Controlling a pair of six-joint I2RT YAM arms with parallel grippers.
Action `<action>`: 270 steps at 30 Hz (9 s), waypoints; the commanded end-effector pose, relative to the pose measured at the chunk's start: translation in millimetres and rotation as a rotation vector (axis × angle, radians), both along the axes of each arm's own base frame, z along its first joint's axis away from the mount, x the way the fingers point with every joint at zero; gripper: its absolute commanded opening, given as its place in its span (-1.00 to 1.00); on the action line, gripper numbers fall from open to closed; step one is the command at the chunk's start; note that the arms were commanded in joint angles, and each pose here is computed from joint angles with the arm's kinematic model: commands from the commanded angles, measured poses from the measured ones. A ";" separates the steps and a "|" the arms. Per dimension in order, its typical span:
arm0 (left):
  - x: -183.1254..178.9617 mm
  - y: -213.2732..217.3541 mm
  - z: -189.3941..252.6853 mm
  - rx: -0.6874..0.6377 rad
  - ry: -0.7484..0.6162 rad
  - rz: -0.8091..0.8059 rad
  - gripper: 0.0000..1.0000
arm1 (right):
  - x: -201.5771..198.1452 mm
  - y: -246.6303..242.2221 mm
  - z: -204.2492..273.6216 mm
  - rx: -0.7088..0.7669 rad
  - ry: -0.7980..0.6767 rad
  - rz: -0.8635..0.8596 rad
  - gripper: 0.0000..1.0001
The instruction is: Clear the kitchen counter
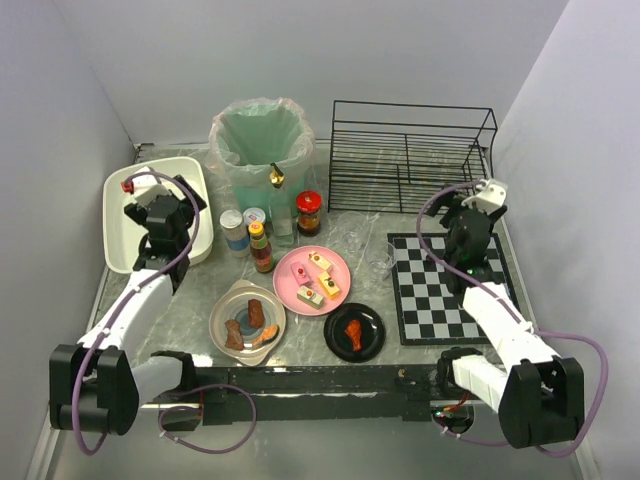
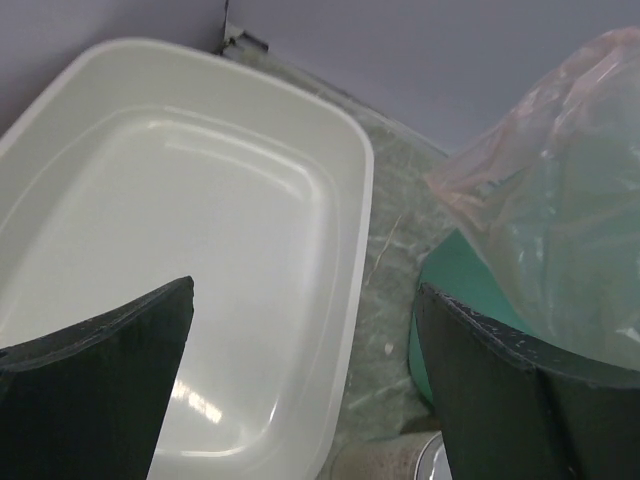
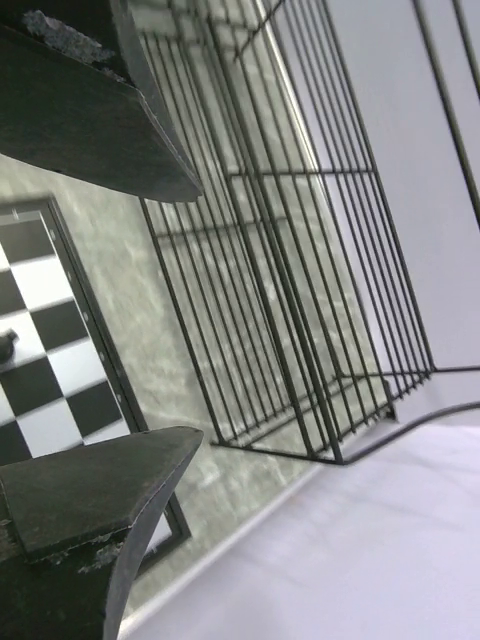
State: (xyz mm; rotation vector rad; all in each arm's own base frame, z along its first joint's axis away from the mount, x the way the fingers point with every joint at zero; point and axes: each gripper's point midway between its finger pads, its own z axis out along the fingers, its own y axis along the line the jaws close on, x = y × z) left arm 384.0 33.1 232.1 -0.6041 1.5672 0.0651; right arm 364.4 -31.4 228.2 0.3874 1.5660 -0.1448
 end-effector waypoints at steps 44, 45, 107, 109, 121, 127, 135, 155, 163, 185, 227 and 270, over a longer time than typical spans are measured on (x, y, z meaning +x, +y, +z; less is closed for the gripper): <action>-82.4 -65.4 17.4 -0.253 0.203 -0.220 0.95 | -127.2 148.8 -54.5 0.358 0.667 0.545 0.72; -84.2 -66.5 16.1 -0.254 0.200 -0.227 0.95 | -130.2 152.2 -56.6 0.353 0.673 0.554 0.72; -96.8 -104.0 11.8 -0.258 0.166 -0.464 0.89 | -71.7 136.5 -114.9 0.221 0.830 0.305 0.50; -97.4 -103.8 12.0 -0.258 0.163 -0.465 0.90 | -72.0 138.2 -117.9 0.226 0.840 0.312 0.44; -99.2 -105.8 12.8 -0.261 0.156 -0.476 0.90 | -71.6 137.8 -141.1 0.215 0.896 0.295 0.19; -98.2 -107.1 11.0 -0.263 0.164 -0.479 0.89 | -67.7 139.5 -149.2 0.218 0.907 0.300 -0.11; -96.6 -103.8 11.8 -0.255 0.162 -0.461 0.89 | -65.3 139.9 -156.4 0.241 0.927 0.297 -0.35; -126.4 -100.4 163.4 -0.217 -0.165 -0.534 0.96 | -97.4 171.1 39.3 0.259 0.387 0.808 -1.00; -134.2 -162.8 233.2 -0.457 -0.382 -0.880 0.94 | -133.6 222.3 170.7 0.418 -0.005 1.199 -1.00; -140.4 -241.6 277.0 -0.875 -0.552 -1.203 0.99 | -122.6 264.5 265.8 0.689 -0.286 1.525 -1.00; -163.3 -331.2 252.3 -1.015 -0.479 -1.360 0.96 | -126.0 269.3 243.5 0.714 -0.233 1.536 -1.00; -154.2 -294.8 259.7 -0.761 -0.462 -1.140 -0.99 | -92.3 231.1 232.8 0.755 -0.198 1.396 0.36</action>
